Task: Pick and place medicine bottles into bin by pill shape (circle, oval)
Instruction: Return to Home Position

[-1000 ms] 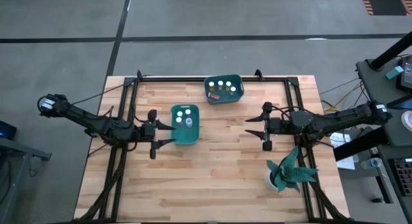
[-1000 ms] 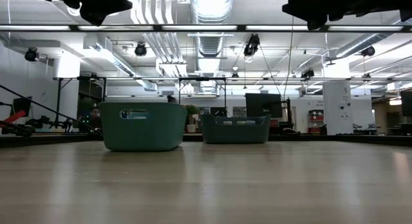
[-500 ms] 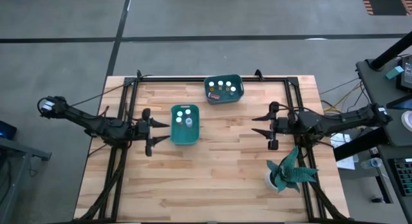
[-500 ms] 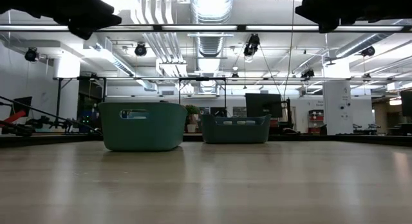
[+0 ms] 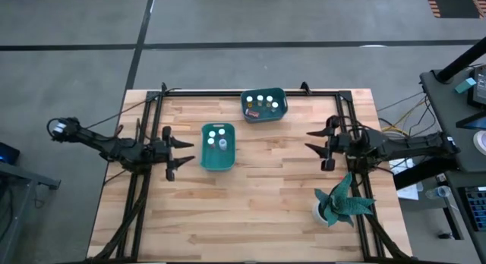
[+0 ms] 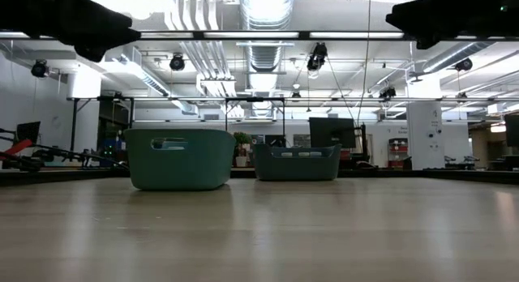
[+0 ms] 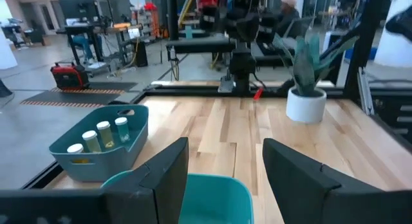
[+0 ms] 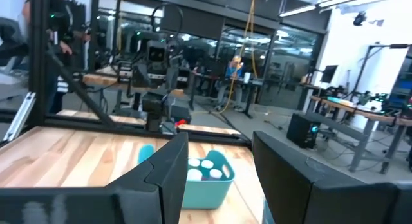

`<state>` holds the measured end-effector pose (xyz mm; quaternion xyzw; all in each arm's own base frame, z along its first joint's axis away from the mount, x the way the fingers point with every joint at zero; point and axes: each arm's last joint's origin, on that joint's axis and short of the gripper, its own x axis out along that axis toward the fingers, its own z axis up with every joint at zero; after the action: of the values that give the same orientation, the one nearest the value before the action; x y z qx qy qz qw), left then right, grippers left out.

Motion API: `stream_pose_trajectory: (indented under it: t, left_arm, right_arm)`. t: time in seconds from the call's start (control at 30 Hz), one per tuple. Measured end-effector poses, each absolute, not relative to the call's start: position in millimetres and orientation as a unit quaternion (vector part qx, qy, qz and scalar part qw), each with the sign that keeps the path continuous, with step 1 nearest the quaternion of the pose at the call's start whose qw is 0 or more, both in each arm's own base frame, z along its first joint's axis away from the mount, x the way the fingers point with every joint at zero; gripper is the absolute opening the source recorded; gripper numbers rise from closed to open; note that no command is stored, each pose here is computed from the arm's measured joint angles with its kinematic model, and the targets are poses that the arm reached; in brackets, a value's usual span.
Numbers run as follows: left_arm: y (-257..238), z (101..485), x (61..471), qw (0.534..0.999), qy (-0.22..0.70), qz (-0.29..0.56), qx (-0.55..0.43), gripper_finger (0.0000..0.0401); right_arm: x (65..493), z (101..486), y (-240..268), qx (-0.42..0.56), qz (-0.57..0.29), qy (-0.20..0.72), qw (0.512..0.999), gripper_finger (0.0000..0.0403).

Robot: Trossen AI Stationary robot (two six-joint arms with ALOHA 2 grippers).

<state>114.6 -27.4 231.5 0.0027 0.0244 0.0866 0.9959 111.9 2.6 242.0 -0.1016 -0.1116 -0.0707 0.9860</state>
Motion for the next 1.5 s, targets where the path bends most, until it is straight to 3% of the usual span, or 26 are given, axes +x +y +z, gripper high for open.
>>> stream_pose_trajectory:
  t: [0.73,1.5]
  left_arm:
    - [-16.1,199.9,86.7,0.993,-0.052,0.102,-0.022,0.0184]
    - [-17.8,173.3,92.7,0.993,-0.024,0.112,-0.034,0.0184]
  right_arm:
    - [87.1,231.2,-3.8,-0.088,-0.095,-0.109,0.986,0.0164]
    - [89.0,204.5,-4.2,-0.064,-0.093,-0.093,0.989,0.0164]
